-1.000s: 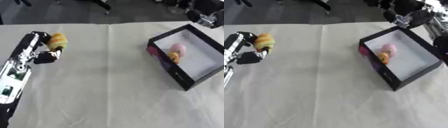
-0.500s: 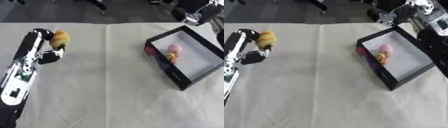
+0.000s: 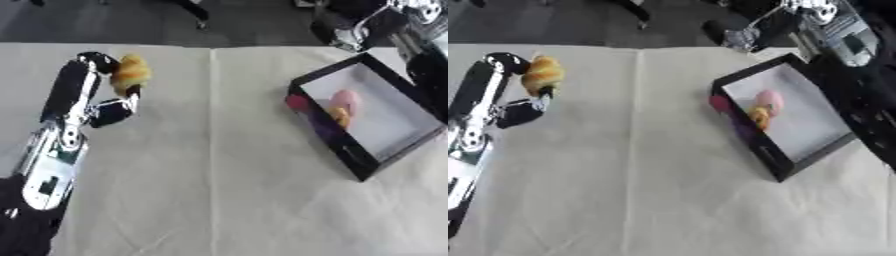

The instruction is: Pick up the objects with one hand, pass them to the other hand, and then place them into the box on the other side of the table.

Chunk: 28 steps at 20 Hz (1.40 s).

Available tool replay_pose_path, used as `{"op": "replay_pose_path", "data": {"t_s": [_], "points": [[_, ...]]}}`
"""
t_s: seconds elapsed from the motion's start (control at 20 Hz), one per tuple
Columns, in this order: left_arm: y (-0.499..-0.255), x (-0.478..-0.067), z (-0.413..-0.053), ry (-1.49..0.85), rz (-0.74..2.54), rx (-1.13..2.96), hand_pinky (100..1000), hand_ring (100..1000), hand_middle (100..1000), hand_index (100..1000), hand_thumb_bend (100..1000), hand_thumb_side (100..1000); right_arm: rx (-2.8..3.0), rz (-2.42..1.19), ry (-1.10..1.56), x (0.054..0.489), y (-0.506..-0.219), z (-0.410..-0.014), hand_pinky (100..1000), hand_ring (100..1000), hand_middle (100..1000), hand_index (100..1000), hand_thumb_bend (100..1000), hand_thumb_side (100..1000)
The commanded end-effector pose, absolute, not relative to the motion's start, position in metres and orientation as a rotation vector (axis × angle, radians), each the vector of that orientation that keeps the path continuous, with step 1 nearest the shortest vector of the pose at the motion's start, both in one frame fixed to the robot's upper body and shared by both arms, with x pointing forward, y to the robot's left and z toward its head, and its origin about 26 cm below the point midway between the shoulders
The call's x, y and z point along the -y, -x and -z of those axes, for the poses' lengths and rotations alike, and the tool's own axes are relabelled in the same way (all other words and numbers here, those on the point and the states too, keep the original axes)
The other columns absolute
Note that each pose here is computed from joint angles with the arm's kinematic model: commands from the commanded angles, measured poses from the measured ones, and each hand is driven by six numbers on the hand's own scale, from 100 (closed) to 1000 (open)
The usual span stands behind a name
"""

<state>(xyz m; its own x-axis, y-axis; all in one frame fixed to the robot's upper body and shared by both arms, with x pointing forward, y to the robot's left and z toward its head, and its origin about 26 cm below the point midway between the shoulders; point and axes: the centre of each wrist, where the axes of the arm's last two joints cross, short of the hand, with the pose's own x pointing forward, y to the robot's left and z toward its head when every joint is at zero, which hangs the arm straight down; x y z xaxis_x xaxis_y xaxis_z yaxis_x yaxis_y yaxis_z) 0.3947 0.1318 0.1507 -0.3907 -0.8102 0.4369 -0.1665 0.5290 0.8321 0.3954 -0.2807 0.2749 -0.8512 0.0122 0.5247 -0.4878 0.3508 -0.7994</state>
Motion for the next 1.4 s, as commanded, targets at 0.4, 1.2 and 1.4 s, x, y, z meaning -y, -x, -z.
{"op": "replay_pose_path", "data": {"t_s": [0.4,1.2,1.4], "points": [[-0.39,-0.118,-0.16,-0.834,0.868,1.974,764,683,560,537,100,100,2.144,-1.719,-0.399,0.252,-0.412,-0.267,1000,1000,1000,1000,100,201],[-0.386,-0.102,-0.16,-0.84,0.862,2.041,762,675,552,531,100,100,2.079,-1.843,-0.405,0.214,-0.425,-0.253,1000,1000,1000,1000,100,198],[-0.385,-0.098,-0.159,-0.852,0.869,2.063,763,674,552,531,103,100,2.062,-1.864,-0.38,0.208,-0.428,-0.249,1000,1000,1000,1000,100,198]]}}
